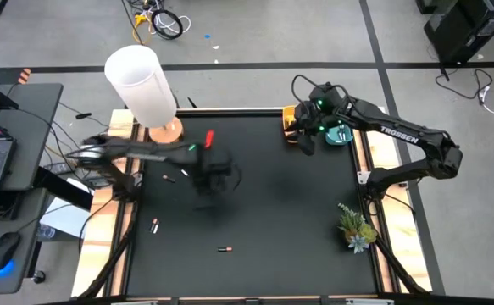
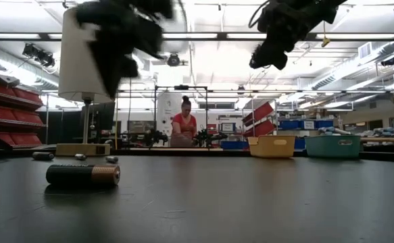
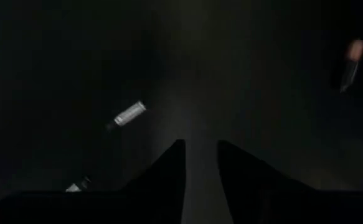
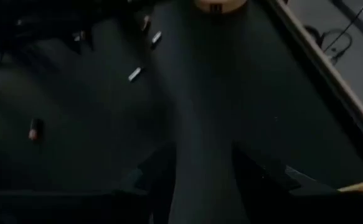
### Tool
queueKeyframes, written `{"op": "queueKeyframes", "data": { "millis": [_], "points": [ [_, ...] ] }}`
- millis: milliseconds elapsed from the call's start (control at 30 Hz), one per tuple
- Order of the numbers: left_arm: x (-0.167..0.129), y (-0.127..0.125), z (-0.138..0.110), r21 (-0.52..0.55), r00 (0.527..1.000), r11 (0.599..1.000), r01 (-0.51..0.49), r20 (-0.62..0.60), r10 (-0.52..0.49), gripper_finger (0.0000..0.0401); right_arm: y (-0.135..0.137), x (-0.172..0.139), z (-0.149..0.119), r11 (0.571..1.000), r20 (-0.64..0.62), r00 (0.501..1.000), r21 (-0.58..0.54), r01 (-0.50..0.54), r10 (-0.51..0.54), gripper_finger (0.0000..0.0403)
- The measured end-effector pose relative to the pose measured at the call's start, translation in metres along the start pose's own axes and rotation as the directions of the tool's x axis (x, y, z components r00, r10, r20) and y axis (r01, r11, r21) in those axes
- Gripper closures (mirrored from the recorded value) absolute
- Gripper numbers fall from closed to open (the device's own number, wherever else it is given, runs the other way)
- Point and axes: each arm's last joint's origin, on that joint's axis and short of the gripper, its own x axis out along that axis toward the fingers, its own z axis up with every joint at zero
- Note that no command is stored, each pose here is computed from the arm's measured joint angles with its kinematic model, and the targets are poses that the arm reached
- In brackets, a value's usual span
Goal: Sort batteries
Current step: Put the top silver battery into the blue bin
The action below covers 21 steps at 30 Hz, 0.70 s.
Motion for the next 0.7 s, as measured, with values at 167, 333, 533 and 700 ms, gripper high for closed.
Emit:
{"op": "queueKeyframes", "data": {
  "millis": [167, 333, 533, 700],
  "points": [
    [-0.002, -0.027, -0.057, -0.004, 0.964, 0.976, -0.219, 0.157, 0.217, 0.0289, -0.002, -0.001, 0.009, 1.0, 0.087, 0.996, -0.015, 0.013, -0.012, 0.024],
    [0.008, -0.034, -0.082, 0.095, 0.918, 0.958, -0.269, 0.328, 0.225, 0.0283, -0.003, 0.003, 0.015, 1.0, 0.14, 0.99, -0.022, -0.018, 0.021, 0.024],
    [0.038, -0.031, -0.092, 0.172, 0.929, 0.947, -0.27, 0.306, 0.209, 0.0237, 0.004, 0.01, 0.014, 0.998, 0.122, 0.99, 0.002, -0.066, 0.066, 0.024],
    [0.052, -0.023, -0.091, 0.297, 0.909, 0.879, -0.372, 0.311, 0.279, 0.0195, 0.008, 0.011, 0.015, 0.997, 0.119, 0.99, -0.003, -0.079, 0.079, 0.024]
  ]
}}
